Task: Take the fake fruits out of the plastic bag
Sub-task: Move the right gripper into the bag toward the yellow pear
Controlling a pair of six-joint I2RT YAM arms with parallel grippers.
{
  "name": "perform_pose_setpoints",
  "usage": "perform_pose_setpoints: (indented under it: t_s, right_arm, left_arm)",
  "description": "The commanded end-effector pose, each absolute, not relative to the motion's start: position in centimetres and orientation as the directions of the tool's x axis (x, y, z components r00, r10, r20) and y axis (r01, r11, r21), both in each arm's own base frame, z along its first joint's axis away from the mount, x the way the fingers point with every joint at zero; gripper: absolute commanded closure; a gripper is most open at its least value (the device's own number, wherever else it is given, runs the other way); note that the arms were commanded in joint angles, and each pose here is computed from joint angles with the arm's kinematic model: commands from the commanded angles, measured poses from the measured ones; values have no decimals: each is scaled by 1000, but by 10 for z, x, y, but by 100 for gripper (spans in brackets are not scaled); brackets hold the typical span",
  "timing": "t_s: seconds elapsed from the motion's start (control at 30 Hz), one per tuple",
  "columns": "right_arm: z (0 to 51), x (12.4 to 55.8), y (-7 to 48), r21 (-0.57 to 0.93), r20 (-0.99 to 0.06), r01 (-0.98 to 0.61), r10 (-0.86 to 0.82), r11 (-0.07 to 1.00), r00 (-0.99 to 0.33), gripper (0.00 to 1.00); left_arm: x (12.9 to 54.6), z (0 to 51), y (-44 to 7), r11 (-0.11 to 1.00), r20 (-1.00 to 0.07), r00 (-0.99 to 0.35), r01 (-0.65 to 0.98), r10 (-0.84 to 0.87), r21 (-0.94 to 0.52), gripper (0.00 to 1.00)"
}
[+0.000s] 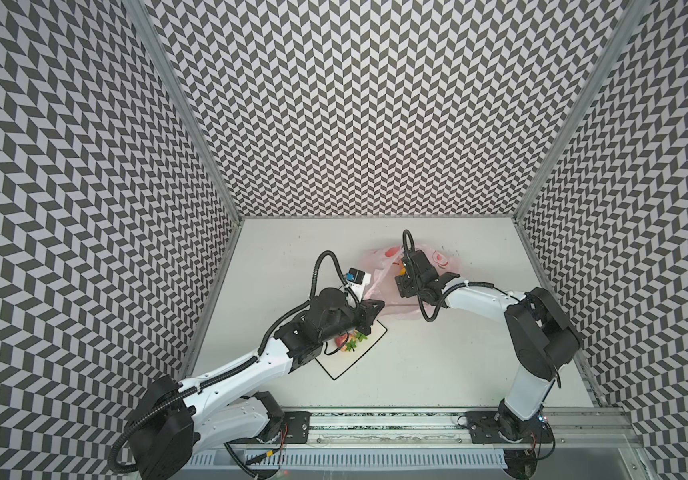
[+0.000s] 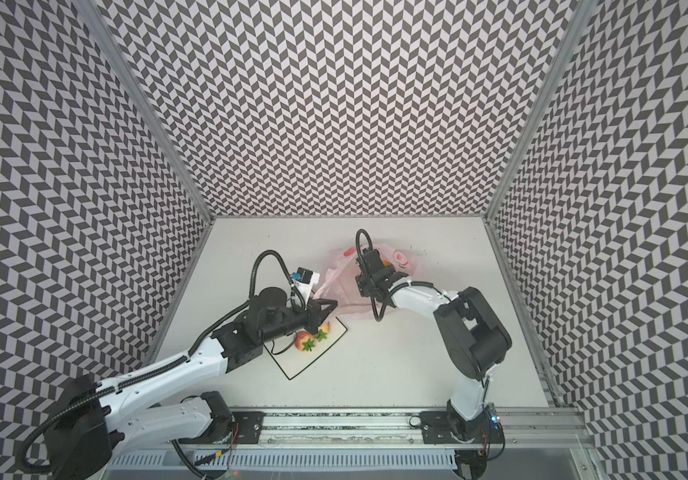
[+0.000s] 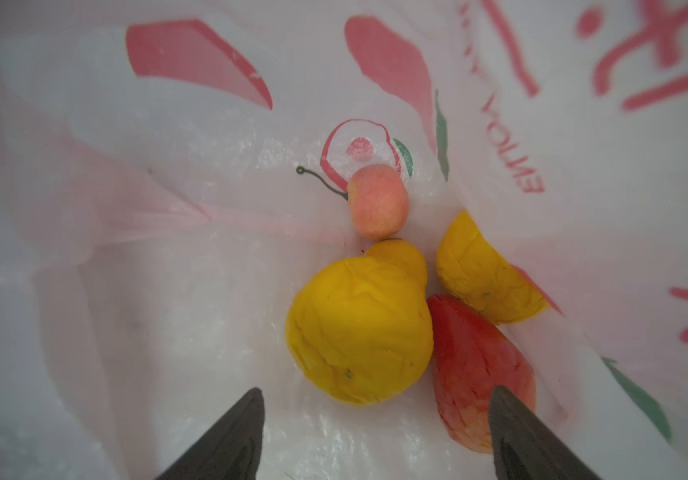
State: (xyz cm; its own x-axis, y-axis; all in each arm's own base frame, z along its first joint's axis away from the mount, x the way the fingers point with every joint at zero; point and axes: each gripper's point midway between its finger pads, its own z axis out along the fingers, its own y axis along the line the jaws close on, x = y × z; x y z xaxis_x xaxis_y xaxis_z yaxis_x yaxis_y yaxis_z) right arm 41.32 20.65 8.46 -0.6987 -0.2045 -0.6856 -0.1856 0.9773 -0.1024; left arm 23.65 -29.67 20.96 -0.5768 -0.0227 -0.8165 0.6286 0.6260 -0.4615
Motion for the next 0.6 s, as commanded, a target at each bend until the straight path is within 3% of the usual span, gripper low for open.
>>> perform_pose_setpoints:
  t_s: [0.0, 0.43, 0.57]
  right_arm:
    - [97, 437, 212, 37, -746, -65, -15, 997, -666, 14]
    - [65, 473, 191, 61, -726, 125, 130, 990, -675, 11]
    - [48, 474, 193, 71, -700, 153, 159, 986, -696, 14]
  left_arm:
    - [237, 220, -305, 617, -839, -543, 652, -26, -441, 100]
    - [233, 215, -312, 611, -831, -555, 656, -7, -444, 100]
    - [233, 216, -314, 609, -831, -556, 657, -6, -444, 100]
